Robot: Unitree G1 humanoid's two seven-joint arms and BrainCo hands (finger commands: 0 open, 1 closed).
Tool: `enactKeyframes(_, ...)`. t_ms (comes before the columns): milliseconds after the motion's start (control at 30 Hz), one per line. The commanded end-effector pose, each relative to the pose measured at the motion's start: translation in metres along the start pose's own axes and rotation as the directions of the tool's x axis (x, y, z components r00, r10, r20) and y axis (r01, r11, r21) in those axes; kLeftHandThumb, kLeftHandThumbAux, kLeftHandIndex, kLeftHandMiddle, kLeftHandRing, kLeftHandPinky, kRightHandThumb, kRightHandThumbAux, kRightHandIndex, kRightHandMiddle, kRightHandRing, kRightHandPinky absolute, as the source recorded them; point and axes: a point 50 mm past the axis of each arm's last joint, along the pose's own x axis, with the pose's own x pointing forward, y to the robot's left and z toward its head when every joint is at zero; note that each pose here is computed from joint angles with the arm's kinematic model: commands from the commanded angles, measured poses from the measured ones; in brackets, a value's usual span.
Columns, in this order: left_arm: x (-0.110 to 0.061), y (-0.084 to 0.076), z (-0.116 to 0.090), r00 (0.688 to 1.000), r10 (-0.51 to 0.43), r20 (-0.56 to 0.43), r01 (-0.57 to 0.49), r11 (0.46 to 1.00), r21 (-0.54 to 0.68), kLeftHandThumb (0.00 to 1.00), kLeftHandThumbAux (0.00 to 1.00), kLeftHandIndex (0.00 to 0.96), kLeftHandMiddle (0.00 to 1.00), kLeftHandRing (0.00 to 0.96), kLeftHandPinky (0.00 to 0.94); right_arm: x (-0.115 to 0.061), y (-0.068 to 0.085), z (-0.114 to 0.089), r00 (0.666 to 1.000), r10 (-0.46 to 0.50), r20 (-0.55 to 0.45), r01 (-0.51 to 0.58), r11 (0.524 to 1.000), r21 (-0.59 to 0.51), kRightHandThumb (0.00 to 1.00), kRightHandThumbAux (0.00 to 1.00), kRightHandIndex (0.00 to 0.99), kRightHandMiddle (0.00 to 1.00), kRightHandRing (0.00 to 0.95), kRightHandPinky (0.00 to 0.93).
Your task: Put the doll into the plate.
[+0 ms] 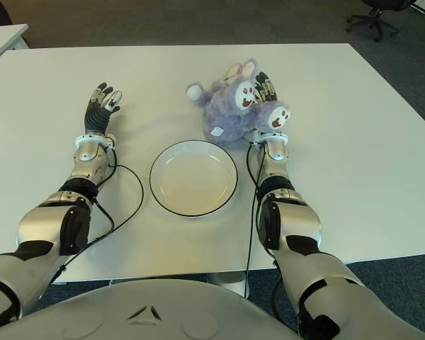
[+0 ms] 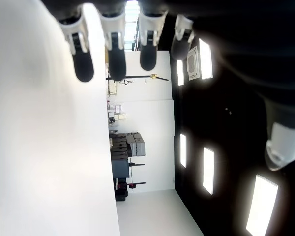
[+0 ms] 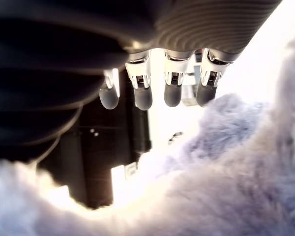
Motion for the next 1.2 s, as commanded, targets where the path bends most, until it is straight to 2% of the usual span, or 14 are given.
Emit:
enactKeyframes(33, -0.0343, 0.0064, -0.0558, 0.974, 0.011, -0.226, -0.009, 1.000, 0.007, 0.035, 0.516, 0.000, 0.108, 0.138, 0.176, -0.0517, -0.0034, -0.0508, 0.987, -0.008, -0.161, 0.009, 1.000, 0.008, 0.156, 0.591, 0.007, 0.030, 0.032, 0.061)
enactKeyframes(300, -0.0348, 0.0072, -0.0562, 0.974, 0.014, -0.226, -0.015, 1.000, -0.006, 0.041, 0.527, 0.000, 0.121, 0.154, 0.211, -0.0542, -0.0027, -0.0499, 0.990, 0.017, -0.138, -0.017, 1.000, -0.003, 0.168, 0.570, 0.002, 0.029, 0.030, 0.057)
enactKeyframes(867, -0.0353, 0.0073, -0.0567, 0.974, 0.019, -0.227, -0.022, 1.000, -0.009, 0.024, 0.541, 0.000, 0.115, 0.139, 0.165, -0.0580, -0.0055, -0.0460, 0.996, 0.041, -0.084, -0.044, 0.999, -0.032, 0.174, 0.531, 0.000, 0.031, 0.029, 0.041)
enactKeyframes(1200, -0.0359, 0.0068, -0.0568, 0.975, 0.021, -0.222, -0.023, 1.000, -0.007, 0.027, 0.543, 0.000, 0.114, 0.143, 0.195, -0.0597, -0.0078, -0.0438, 0.996, 0.062, -0.061, -0.065, 0.997, -0.045, 0.177, 0.516, 0.000, 0.015, 0.014, 0.029)
